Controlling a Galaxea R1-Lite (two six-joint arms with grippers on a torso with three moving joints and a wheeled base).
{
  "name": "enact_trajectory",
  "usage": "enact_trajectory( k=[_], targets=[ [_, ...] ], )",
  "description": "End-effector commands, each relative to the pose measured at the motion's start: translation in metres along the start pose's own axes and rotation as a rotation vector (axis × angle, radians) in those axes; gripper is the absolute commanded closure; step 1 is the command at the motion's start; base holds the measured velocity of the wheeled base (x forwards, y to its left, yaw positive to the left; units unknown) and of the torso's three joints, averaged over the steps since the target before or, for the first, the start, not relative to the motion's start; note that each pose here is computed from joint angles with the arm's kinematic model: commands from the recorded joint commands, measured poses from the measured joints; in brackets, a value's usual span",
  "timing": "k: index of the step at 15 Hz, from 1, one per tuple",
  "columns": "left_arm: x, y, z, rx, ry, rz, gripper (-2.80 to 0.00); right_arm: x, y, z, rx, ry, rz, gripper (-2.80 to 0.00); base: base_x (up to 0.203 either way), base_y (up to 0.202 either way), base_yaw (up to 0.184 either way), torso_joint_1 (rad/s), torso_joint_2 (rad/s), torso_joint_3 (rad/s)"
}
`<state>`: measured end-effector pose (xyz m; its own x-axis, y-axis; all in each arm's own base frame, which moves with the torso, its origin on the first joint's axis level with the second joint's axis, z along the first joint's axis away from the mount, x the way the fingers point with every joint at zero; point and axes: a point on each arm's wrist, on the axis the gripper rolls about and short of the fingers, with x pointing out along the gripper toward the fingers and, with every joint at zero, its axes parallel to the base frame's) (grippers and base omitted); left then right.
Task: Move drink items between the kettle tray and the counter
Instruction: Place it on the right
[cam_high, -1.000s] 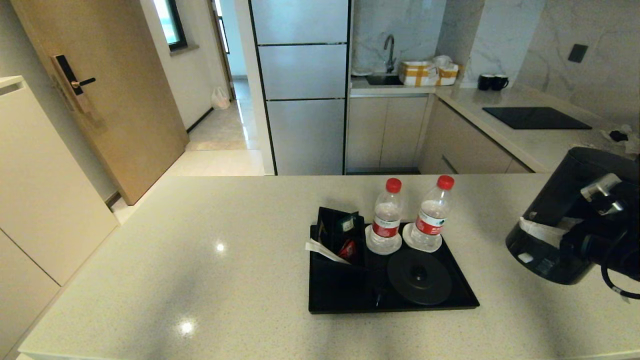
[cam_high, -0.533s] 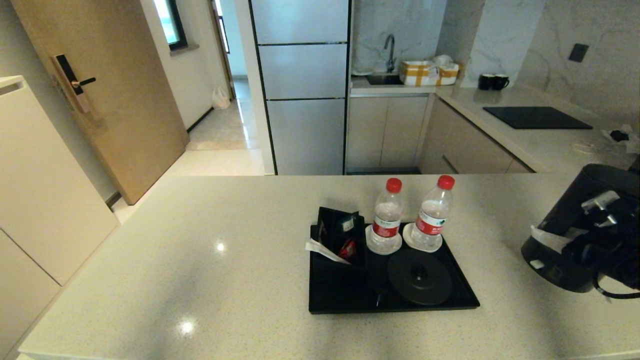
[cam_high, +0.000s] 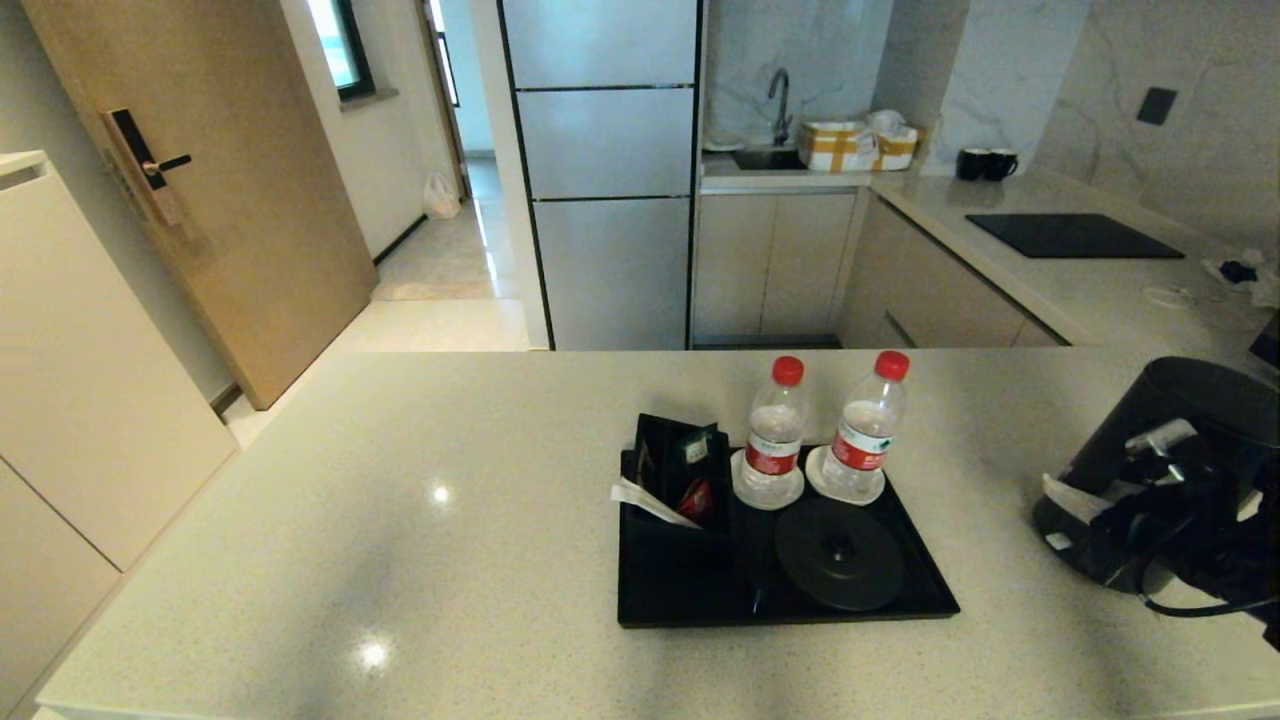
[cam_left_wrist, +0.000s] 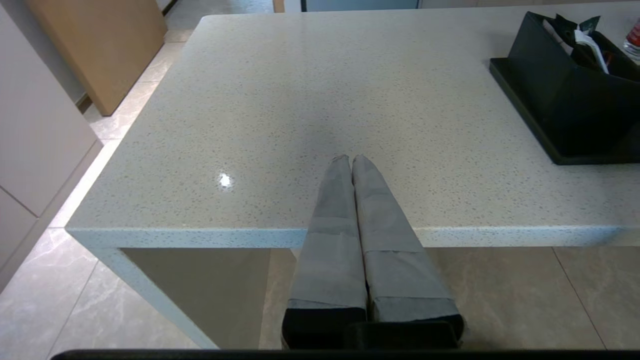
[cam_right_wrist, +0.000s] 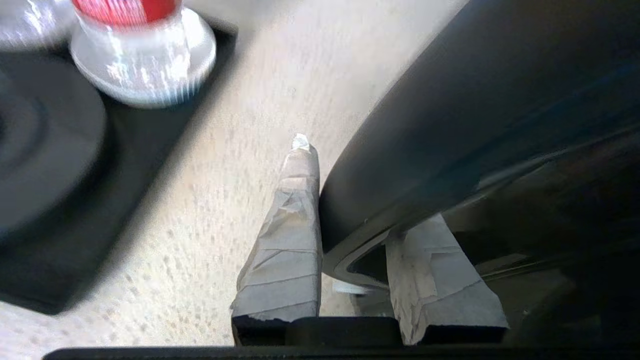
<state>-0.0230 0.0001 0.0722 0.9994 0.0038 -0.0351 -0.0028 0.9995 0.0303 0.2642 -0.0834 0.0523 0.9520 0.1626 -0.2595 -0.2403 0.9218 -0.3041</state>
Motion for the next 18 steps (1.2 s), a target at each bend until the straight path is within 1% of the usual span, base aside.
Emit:
enact_trajectory(
  k=[1,6,16,18],
  targets=[
    [0.000,0.000,0.000,0.000,0.000,0.002,0.00,0.007,0.010,-0.026,0.029,0.056,0.028,0.00,0.000,0.000,0.000,0.000,0.00,0.000],
    [0.000,0.000,0.000,0.000,0.000,0.001,0.00,0.007,0.015,-0.033,0.043,0.086,0.041,0.00,0.000,0.000,0.000,0.000,0.00,0.000],
    [0.000,0.000,0.000,0.000,0.000,0.002,0.00,0.012,0.007,-0.030,0.039,0.068,-0.003,0.00,0.000,0.000,0.000,0.000,0.00,0.000],
    [0.000,0.000,0.000,0.000,0.000,0.002,0.00,0.013,0.002,-0.027,0.034,0.055,-0.020,0.00,0.000,0.000,0.000,0.000,0.00,0.000]
  ],
)
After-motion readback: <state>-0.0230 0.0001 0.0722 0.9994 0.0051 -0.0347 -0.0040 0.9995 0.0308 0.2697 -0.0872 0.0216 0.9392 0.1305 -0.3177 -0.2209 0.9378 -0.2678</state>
